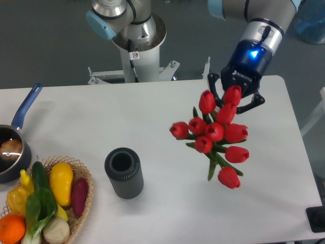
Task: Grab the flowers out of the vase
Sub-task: 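Raise the held tulip bunch higher, away from the vase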
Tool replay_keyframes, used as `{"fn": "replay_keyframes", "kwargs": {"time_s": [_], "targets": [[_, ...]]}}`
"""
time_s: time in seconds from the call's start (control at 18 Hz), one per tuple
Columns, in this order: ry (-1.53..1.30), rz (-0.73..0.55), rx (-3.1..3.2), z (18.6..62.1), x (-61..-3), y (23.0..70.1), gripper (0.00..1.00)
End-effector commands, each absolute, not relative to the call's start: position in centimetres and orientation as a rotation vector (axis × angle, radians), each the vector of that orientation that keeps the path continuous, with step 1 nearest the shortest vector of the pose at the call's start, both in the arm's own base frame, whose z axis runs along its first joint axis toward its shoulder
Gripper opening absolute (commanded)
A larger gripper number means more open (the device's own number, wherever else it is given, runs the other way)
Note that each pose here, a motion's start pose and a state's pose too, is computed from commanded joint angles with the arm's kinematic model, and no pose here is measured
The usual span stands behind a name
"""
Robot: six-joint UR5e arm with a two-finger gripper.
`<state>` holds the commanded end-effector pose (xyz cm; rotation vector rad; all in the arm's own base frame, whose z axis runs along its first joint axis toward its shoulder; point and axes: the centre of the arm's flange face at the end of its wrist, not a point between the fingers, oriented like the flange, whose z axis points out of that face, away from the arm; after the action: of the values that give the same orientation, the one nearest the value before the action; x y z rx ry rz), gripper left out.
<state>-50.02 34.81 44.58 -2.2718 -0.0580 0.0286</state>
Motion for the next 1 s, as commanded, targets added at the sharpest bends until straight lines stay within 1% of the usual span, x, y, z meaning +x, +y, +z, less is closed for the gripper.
{"fn": "replay_keyframes", "kwargs": {"time_s": [0.11, 0.22, 0.33, 0.44, 0.56, 0.89, 1.0], "targets": [[-0.048, 0.134, -2.445, 44.0, -50.2, 34.5, 0.0], [-0.017, 0.151, -2.536, 43.2, -50.6, 33.8, 0.0], [0.083, 0.178, -2.635, 43.4, -51.5, 33.5, 0.0], [0.198, 0.121, -2.8, 43.1, -52.1, 33.0, 0.0], [0.322, 0.099, -2.938, 43.0, -52.2, 33.0, 0.0], [0.366, 0.085, -3.024, 42.4, -52.3, 33.5, 0.0], [0.395, 0.079, -3.046, 41.7, -51.4, 34.5, 0.0]]}}
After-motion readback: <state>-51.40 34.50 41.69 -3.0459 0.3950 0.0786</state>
